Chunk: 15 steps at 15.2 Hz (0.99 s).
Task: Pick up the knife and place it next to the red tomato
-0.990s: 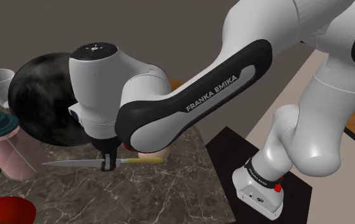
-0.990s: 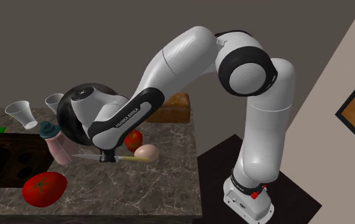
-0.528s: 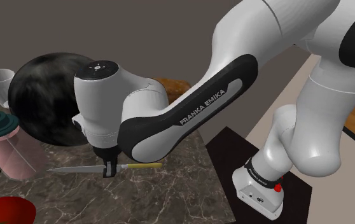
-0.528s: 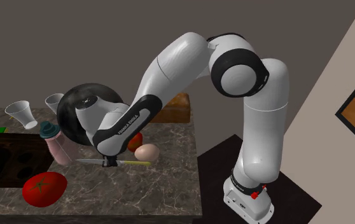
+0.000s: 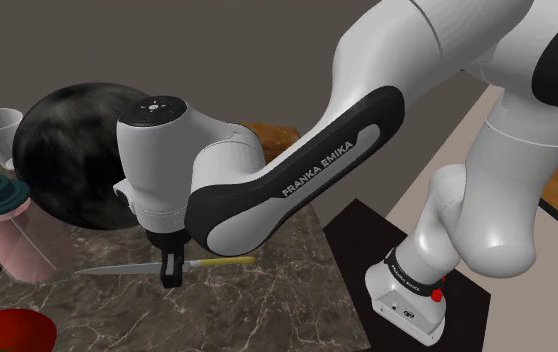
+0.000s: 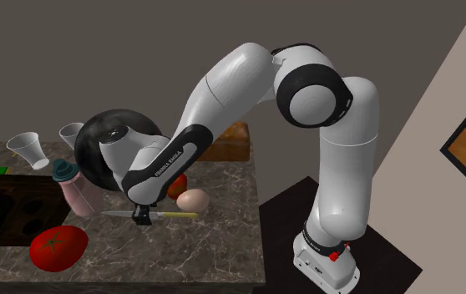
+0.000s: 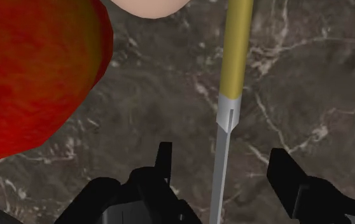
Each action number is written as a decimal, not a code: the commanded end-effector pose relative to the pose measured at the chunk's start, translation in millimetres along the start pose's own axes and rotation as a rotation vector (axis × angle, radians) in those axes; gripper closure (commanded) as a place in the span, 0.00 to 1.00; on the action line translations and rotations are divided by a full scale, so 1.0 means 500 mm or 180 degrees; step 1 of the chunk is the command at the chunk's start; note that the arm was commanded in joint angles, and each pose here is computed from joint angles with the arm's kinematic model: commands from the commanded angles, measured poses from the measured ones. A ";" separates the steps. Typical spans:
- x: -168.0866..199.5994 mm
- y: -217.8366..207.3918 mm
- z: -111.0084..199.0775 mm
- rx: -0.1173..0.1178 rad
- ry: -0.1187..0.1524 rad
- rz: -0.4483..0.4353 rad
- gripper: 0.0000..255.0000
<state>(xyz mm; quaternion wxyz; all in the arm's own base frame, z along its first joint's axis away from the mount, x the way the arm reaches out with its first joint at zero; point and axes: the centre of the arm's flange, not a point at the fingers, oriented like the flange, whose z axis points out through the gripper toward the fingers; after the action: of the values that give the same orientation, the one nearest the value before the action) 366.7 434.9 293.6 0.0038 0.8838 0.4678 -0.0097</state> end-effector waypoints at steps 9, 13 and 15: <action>0.000 0.000 -0.100 0.0000 0.0000 0.0000 0.00; 0.000 0.000 -0.100 0.0000 0.0000 0.0000 0.00; 0.000 0.000 -0.100 0.0000 0.0000 0.0000 0.00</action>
<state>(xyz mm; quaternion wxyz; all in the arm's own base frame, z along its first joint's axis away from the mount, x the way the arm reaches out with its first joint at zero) 367.4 435.8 343.5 0.0038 0.8838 0.4678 -0.0096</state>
